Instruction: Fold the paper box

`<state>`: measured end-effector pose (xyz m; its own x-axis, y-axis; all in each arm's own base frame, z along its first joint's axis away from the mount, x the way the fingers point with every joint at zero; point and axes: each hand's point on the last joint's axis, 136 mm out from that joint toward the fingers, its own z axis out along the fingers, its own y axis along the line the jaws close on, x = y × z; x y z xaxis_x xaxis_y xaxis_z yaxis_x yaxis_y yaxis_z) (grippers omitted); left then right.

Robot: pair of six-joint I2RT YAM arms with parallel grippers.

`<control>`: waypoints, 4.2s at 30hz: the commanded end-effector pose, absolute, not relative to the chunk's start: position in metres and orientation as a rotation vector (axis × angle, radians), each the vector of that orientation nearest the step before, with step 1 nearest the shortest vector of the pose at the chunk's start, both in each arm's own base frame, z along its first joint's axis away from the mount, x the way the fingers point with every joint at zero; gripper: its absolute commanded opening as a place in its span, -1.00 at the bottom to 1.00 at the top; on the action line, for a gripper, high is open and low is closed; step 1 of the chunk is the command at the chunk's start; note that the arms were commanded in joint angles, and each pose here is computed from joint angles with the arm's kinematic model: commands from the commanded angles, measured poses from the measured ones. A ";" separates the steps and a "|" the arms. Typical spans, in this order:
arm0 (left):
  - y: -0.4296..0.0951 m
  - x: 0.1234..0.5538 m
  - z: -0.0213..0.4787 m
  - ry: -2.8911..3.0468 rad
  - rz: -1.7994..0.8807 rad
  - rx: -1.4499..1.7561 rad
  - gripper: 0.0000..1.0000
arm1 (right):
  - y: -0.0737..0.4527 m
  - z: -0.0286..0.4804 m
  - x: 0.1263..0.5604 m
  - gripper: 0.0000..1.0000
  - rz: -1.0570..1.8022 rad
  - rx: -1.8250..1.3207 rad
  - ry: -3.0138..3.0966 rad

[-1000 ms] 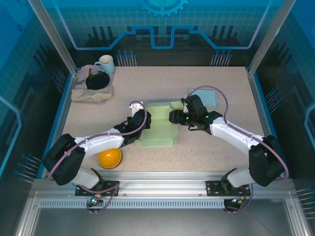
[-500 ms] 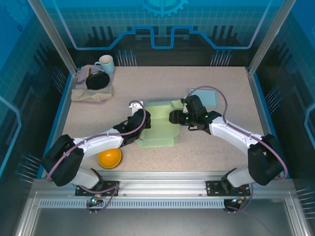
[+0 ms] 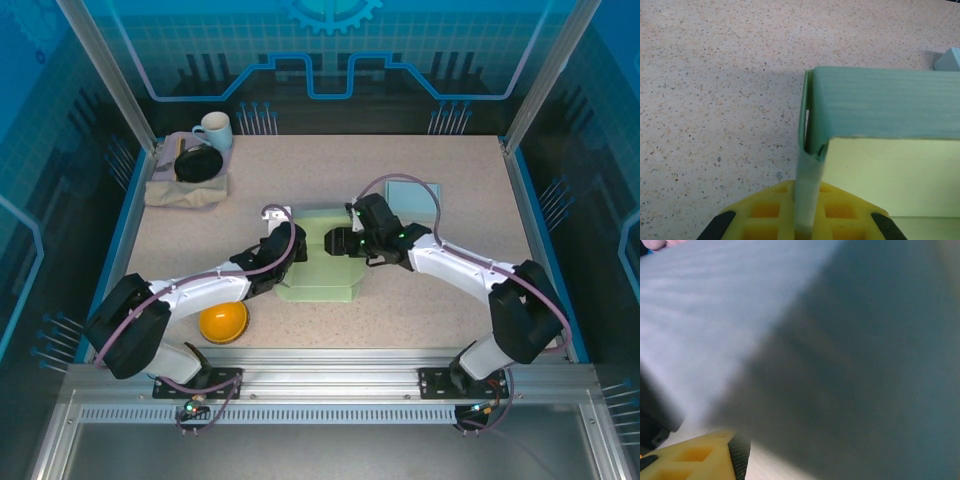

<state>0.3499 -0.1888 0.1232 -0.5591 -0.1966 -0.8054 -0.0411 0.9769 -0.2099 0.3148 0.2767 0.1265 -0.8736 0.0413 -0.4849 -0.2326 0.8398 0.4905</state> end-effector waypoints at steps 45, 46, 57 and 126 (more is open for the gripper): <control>-0.193 0.334 0.158 2.026 -0.282 0.041 -0.89 | 0.177 0.192 0.311 0.24 0.383 -0.784 2.081; -0.193 0.334 0.158 2.027 -0.284 0.038 -0.89 | 0.179 0.192 0.310 0.24 0.387 -0.789 2.074; -0.204 0.337 0.158 2.039 -0.338 0.037 -0.89 | 0.194 0.193 0.300 0.23 0.456 -0.851 2.017; -0.208 0.348 0.083 2.340 -0.060 -0.266 -0.93 | 0.227 0.088 0.386 -0.45 0.055 -0.532 2.302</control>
